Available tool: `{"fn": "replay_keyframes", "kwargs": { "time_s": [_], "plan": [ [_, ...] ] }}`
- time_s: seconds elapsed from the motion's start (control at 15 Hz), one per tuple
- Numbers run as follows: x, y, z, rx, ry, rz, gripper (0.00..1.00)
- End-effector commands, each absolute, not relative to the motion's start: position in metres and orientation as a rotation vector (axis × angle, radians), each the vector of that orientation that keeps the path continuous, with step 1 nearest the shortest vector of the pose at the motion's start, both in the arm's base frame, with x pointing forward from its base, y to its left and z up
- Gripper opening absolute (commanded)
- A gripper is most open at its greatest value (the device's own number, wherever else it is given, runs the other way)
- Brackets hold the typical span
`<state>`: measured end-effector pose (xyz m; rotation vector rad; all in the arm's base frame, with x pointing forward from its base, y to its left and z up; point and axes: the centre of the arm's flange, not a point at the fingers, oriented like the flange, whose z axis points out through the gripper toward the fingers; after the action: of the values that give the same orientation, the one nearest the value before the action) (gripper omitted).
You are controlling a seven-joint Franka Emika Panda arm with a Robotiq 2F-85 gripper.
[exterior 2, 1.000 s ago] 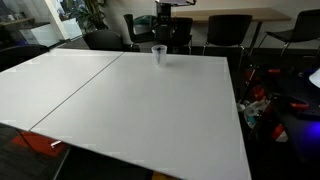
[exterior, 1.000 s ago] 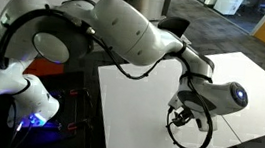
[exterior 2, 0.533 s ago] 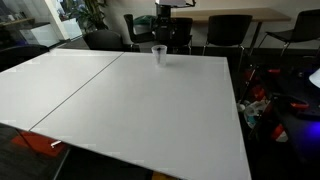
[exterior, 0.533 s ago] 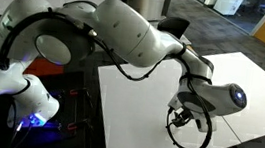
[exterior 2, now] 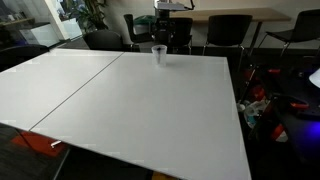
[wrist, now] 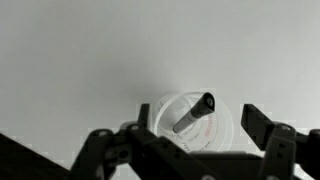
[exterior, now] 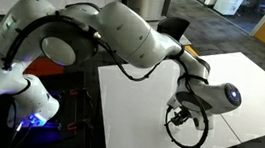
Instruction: Move the cup to the right, put the marker in the cup and then remove it and put it back on the table
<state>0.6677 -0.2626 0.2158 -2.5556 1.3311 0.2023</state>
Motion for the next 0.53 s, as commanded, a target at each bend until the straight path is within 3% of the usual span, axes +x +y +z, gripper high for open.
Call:
{"fn": "replay_keyframes", "kwargs": {
  "time_s": [0.0,0.07,0.2,0.47],
  "plan": [
    [0.6746,-0.2592,0.2185,-2.544,1.396,0.147,0.73],
    [0.6759,-0.2594,0.2185,-2.542,1.405,0.136,0.67],
    [0.6792,-0.2600,0.2169,-2.538,1.421,0.123,0.71],
    [0.6835,-0.2600,0.2092,-2.529,1.458,0.128,0.67]
  ]
}}
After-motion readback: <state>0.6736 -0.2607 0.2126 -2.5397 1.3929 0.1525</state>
